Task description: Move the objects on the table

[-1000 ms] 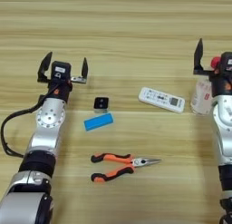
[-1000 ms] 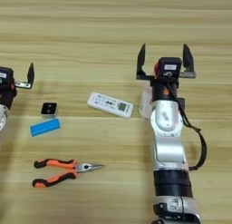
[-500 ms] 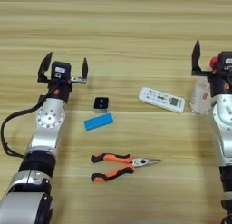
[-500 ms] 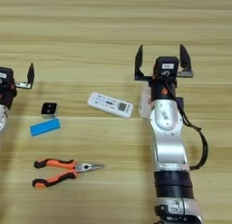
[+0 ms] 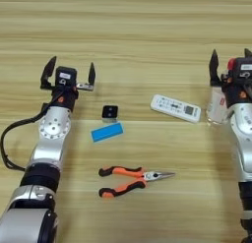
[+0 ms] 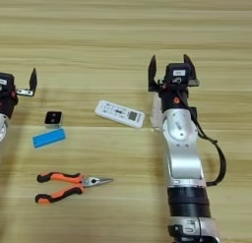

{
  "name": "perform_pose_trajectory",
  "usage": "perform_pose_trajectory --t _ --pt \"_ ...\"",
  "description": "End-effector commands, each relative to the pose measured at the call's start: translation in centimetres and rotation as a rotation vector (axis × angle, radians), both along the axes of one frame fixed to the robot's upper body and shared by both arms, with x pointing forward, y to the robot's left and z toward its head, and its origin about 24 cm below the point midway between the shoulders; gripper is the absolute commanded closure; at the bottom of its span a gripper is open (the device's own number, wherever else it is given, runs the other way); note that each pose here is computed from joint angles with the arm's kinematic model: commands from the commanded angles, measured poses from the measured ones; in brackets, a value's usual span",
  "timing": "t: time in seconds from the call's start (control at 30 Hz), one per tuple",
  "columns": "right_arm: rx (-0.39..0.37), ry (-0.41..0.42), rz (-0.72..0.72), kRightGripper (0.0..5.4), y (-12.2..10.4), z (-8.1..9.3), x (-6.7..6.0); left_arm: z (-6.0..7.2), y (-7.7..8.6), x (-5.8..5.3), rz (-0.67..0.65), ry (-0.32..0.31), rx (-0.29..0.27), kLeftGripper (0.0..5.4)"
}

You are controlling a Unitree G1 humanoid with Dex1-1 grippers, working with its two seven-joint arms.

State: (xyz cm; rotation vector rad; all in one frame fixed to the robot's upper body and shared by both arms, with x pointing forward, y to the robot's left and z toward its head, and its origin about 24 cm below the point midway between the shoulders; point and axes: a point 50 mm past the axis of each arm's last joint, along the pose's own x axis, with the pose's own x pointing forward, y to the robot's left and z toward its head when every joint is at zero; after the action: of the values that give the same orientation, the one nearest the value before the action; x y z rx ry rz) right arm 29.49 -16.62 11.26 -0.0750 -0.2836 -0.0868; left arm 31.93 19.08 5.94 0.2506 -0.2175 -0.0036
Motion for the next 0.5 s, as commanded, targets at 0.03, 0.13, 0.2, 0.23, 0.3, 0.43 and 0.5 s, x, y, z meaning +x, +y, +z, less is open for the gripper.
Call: perform_pose_trajectory --t 0.03,0.13,0.2,0.23,0.3,0.43,0.5 --pt "0.036 0.082 0.006 1.99 -0.4 -0.6 -0.1 0.4 0.0 0.2 -0.001 -0.013 0.006 0.00" --pt "0.050 0.141 0.018 2.30 -0.5 -1.0 -0.2 0.4 0.1 0.2 0.001 -0.013 0.006 0.00" --pt "0.053 0.169 0.016 2.53 -0.7 -1.2 -0.2 0.4 0.1 0.2 0.001 -0.013 0.006 0.00" --pt "0.057 0.184 0.013 2.69 -0.7 -1.3 -0.2 0.4 0.1 0.2 0.002 -0.013 0.006 0.00" --pt "0.053 0.199 0.003 2.83 -0.9 -1.5 -0.1 0.4 0.2 0.2 0.003 -0.013 0.005 0.00" --pt "0.043 0.219 0.000 3.10 -1.0 -1.7 -0.2 0.4 0.2 0.2 0.004 -0.013 0.005 0.00" --pt "0.038 0.219 -0.005 3.19 -1.0 -1.7 -0.2 0.4 0.2 0.2 0.005 -0.013 0.005 0.00"
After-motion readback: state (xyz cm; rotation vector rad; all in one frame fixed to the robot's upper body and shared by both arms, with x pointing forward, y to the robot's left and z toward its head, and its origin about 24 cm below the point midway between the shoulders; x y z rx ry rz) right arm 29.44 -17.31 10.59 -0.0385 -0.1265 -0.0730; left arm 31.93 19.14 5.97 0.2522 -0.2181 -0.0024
